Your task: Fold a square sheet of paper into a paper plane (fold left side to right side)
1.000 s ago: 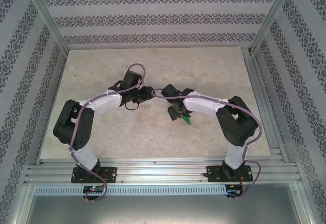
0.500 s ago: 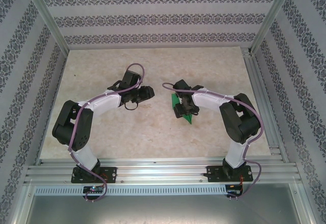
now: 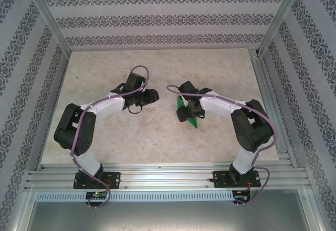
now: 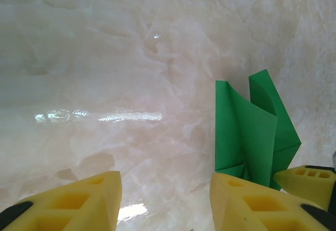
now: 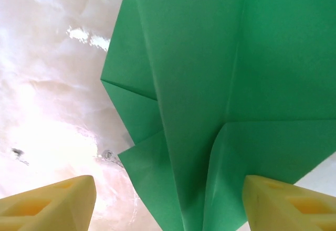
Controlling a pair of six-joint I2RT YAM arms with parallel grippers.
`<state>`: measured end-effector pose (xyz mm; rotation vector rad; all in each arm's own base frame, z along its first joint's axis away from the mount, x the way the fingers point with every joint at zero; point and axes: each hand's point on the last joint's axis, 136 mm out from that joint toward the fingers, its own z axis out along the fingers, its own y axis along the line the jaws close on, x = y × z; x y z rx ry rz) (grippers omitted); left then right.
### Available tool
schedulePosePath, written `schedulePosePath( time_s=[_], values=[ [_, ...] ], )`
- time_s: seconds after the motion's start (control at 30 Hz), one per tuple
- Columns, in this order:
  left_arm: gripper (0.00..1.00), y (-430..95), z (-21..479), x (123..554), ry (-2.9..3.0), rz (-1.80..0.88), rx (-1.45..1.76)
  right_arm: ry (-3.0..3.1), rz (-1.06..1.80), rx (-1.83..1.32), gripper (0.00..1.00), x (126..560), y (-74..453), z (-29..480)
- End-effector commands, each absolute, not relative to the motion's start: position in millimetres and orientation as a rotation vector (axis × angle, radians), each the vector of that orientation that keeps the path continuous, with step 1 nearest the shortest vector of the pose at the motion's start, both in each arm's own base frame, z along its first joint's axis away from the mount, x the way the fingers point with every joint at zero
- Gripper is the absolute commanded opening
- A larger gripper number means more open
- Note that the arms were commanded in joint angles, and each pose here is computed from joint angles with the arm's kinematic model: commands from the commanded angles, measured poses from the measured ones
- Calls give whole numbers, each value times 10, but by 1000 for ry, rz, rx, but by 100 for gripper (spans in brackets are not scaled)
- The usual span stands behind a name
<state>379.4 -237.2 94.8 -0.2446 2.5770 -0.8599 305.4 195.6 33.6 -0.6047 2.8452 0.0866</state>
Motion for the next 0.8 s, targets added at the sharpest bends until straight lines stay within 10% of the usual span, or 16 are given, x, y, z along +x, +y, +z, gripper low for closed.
schedulePosePath(
  time_s=[0.0,0.77],
  values=[
    [49,-2305,932,3779,2586,-835,-242,2843,-11,-666,74,3088,1953,289],
    [49,-2271,891,3761,2599,-808,-236,2735,-414,-872,51,3177,1823,399]
  ],
)
